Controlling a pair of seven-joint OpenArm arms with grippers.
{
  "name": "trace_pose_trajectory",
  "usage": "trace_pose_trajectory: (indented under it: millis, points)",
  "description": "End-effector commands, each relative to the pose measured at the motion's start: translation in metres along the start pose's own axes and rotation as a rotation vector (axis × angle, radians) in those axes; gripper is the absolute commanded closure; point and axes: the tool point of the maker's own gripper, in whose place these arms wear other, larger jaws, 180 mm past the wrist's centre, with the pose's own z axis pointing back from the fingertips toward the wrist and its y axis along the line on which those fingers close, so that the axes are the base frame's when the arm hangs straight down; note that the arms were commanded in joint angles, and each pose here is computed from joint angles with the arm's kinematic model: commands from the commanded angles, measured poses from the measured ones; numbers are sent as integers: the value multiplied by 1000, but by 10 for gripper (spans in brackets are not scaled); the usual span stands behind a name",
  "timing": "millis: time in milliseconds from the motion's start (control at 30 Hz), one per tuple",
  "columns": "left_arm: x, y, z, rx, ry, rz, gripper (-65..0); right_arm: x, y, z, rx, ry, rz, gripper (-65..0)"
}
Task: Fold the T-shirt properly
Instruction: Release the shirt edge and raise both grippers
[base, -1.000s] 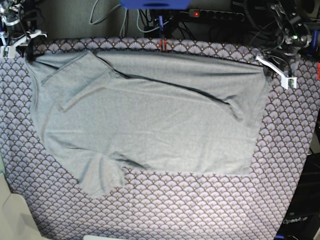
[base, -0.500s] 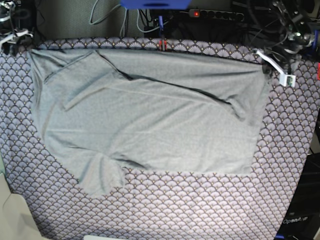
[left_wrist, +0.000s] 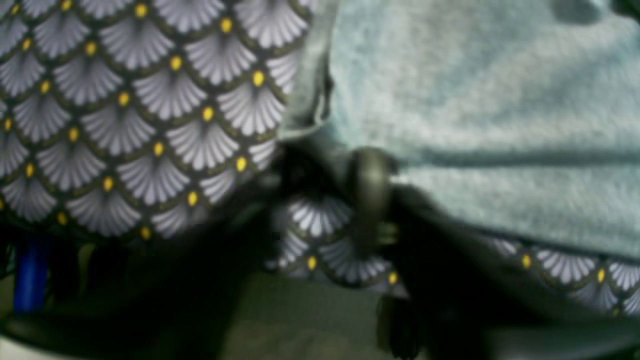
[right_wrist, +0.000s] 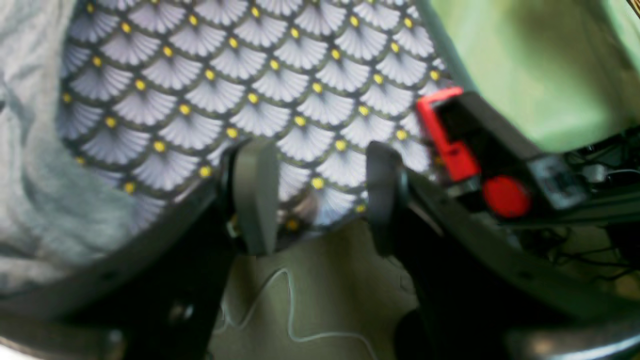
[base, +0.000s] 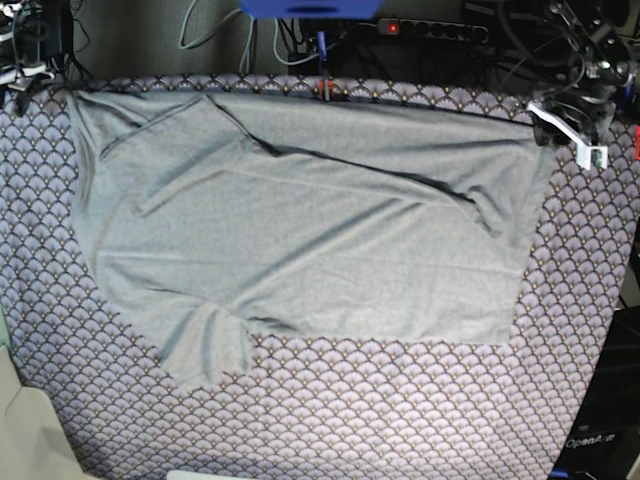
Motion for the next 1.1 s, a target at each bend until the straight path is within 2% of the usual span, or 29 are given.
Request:
trace_pose_trajectory:
  millis: [0,100,200,400,533,667,733,867,1067]
  points:
    - [13,4,4,8,-46,-6,-288,17,-6,4,-9,-50,20,-302]
    - [15,3,5,7,-54,-7,-396,16,7,9,-6,-68,-1,-302]
    - [13,0,4,4,-57,7,-439,20,25,16,0,-94,-17,-302]
    - [13,-1,4,4,-58,12,-442,25,47,24,9,-124,-42,-286]
    - [14,-1,4,4,-60,12,-442,17,63,21,50,-94,-33,-182]
    - [24,-1,7,11,-84,-3,-443,-1,88,17,93,-21,35,-46]
    - [27,-1,7,12,-92,-6,-444,-8,102,14,121,10,70,-10]
    - [34,-1,8,15,-103,-11,-445,-10,117,8,152,31,116,-8]
    - [38,-1,7,14,-111,-11,-445,-4,117,2,150,24,137,-18]
